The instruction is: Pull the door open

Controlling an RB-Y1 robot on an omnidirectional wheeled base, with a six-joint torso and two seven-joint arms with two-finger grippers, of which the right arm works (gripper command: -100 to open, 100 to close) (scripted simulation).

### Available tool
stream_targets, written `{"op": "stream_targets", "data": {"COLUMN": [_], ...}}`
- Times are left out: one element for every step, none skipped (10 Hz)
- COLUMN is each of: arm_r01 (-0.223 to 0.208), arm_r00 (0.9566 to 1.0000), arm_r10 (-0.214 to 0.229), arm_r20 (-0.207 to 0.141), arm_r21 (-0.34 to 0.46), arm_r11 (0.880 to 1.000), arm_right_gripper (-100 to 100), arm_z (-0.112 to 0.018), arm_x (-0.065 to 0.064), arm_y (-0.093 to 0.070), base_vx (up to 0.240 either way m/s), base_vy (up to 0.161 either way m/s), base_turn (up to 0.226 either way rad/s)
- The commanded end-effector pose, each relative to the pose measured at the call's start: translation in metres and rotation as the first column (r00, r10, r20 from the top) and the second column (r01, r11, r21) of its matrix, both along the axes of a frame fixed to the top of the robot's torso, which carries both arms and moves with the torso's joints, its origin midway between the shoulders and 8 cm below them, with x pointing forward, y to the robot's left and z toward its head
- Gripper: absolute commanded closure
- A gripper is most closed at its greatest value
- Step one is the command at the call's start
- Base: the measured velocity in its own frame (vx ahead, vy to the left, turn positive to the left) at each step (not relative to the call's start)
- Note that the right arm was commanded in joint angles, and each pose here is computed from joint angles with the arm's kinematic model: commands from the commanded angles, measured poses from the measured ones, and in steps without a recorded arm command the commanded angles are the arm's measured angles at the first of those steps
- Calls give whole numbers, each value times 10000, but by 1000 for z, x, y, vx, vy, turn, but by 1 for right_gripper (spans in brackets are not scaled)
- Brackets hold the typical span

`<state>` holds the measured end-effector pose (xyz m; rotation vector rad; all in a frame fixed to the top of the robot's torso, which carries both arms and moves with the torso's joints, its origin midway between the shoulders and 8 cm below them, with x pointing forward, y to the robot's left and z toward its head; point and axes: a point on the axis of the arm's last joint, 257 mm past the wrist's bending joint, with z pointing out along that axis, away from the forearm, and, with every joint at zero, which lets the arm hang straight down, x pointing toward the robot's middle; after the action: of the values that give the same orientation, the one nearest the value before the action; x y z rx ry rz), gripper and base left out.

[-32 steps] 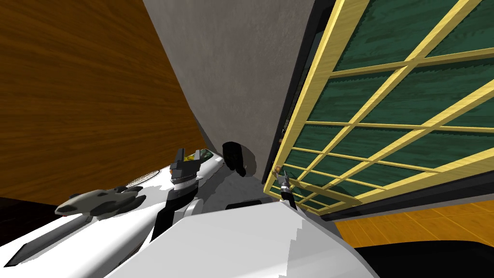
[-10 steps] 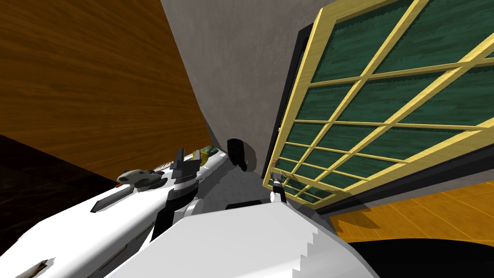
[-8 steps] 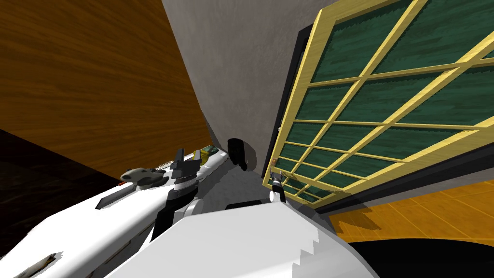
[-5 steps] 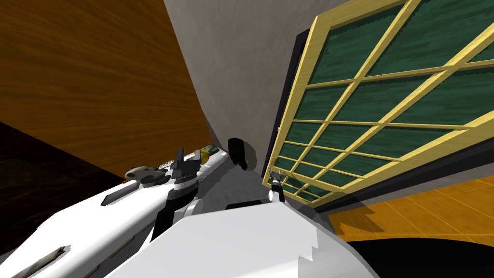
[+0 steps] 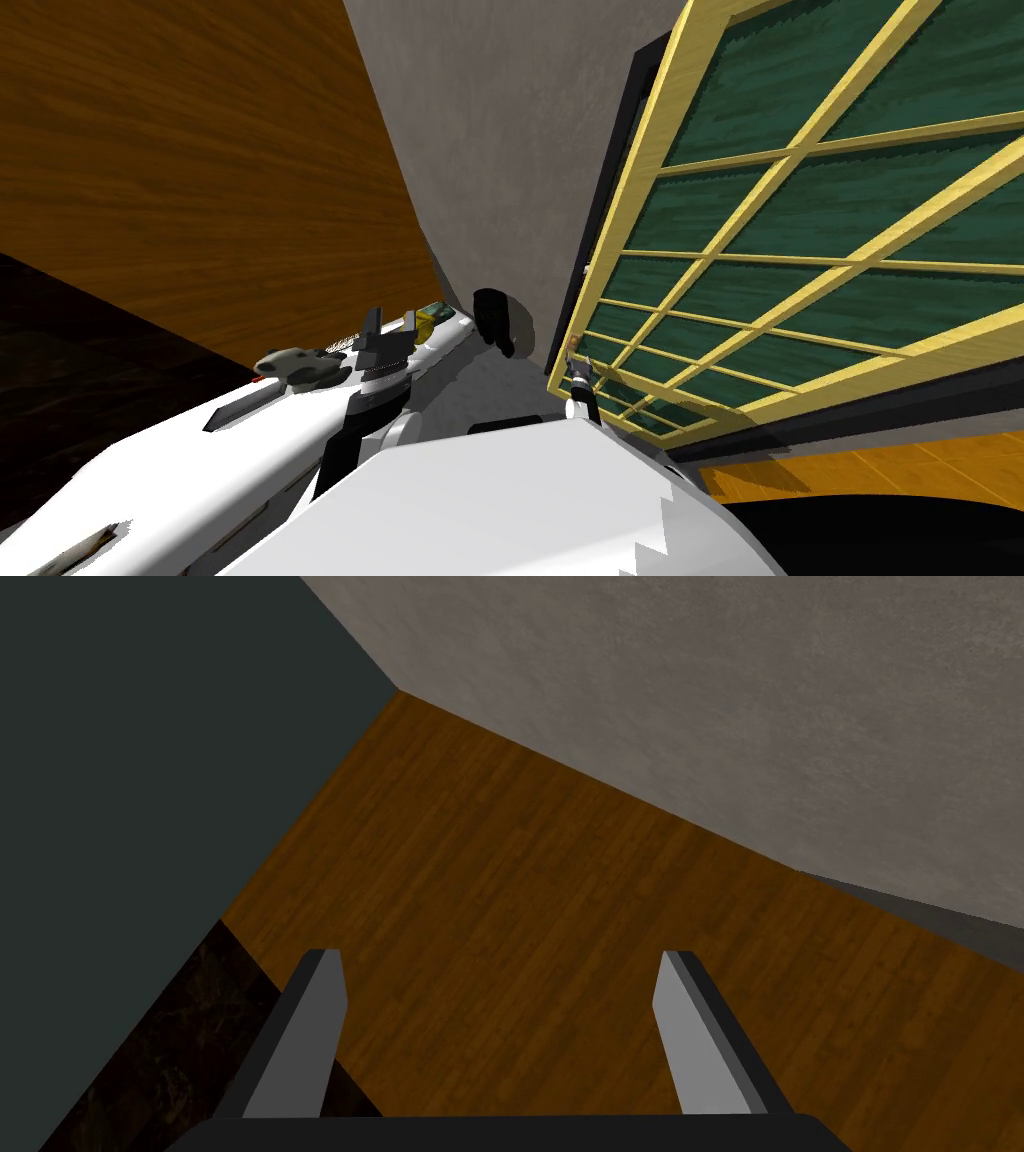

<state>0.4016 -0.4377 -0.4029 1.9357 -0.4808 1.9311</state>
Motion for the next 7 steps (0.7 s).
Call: {"op": "stream_targets", "data": {"arm_r01": [89,89,89,146,197,240,274], "arm_r00": [10000,10000,10000,9999,9998,9997,9996], "arm_r10": [-89,-89,-89,-146,-197,-241,-274], "arm_r20": [8,8,8,13,18,23,28], "arm_r21": [25,25,25,24,22,20,17], "arm_r11": [10000,10000,10000,9999,9998,9997,9996], "arm_right_gripper": [-100,-100,-100,-100,-100,-100,-100], "arm_z": [0,0,0,1,1,2,2], "arm_x": [-9,-9,-9,-16,-22,-27,-31], "arm_y": [-18,-18,-18,-29,-40,-49,-56], "base_vx": [219,141,44,62,109,176,170], "base_vy": [-2,5,0,-2,-3,-3,-16], "base_turn": [63,16,-5,40,61,47,36]}}
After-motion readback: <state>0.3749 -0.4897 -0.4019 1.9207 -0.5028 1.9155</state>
